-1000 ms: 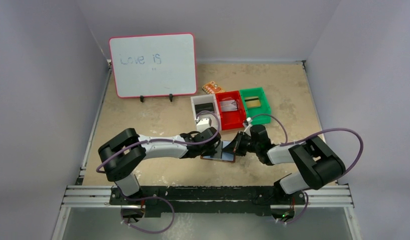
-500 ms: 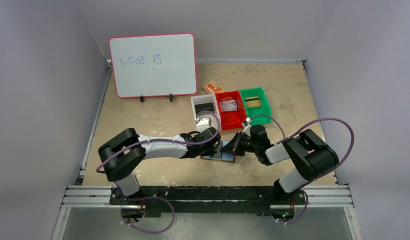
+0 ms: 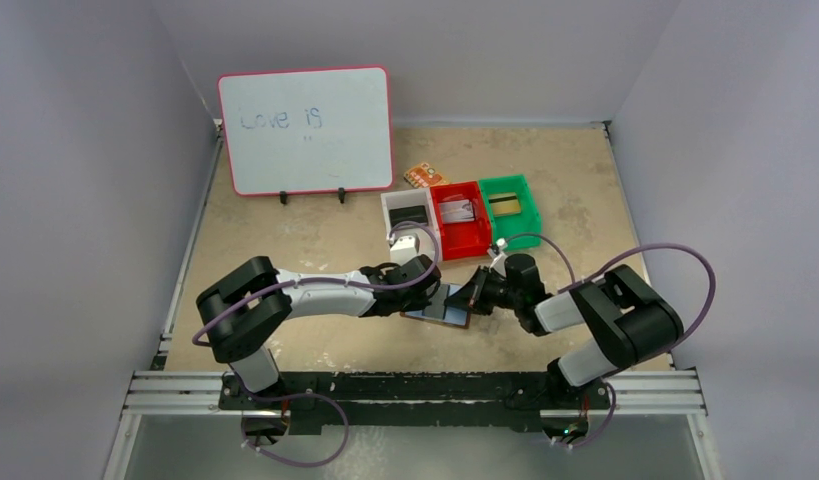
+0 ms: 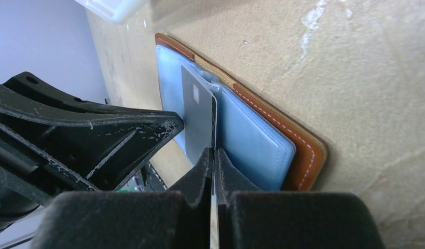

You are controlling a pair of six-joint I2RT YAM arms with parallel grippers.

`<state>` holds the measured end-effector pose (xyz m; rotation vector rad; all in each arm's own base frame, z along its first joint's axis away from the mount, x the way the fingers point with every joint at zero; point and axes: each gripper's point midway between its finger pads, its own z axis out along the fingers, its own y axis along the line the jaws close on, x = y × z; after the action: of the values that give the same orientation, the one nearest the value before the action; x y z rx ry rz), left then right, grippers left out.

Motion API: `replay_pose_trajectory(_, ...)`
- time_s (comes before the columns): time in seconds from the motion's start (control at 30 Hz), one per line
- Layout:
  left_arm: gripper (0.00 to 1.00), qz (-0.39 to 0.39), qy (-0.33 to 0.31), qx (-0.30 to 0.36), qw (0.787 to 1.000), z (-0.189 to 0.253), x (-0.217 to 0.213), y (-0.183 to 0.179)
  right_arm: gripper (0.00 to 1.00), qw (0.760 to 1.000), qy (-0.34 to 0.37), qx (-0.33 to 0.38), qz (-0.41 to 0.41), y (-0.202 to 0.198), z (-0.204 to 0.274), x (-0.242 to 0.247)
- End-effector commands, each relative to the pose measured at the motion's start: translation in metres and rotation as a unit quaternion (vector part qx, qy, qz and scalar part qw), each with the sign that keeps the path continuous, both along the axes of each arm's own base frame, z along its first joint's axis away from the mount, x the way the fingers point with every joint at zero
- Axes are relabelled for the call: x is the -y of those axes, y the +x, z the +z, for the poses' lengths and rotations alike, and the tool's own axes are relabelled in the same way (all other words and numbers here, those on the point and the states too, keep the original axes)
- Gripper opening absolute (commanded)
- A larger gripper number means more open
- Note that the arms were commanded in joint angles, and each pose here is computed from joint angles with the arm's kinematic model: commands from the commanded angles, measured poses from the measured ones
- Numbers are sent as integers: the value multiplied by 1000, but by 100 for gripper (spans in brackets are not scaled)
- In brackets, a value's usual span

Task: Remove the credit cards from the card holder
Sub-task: Remove the credit card from the card holder.

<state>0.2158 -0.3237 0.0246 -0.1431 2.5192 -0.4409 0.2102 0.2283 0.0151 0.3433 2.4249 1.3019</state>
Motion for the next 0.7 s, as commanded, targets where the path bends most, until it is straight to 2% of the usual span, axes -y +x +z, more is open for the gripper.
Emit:
replay_pose_trajectory(0.0,6,6,71,-22,997,-29,-30,-11,0,1000,-22,-9,0,-9,-11,14)
replay_pose_trajectory(0.27,6,8,67,-15,998,-24,-29,-8,0,1000,-29,-8,-4,-8,-8,18)
replay_pose_trajectory(0.47,7,11,52,4,999,-3,-27,-3,0,997,-77,-4,-16,-2,-8,29)
replay_pose_trajectory(0.6,13,10,23,26,999,20,-21,2,0,998,-44,49,24,8,17,14)
replay_pose_trajectory(0.67,16,13,16,38,999,30,-21,5,0,997,-22,54,44,10,24,4)
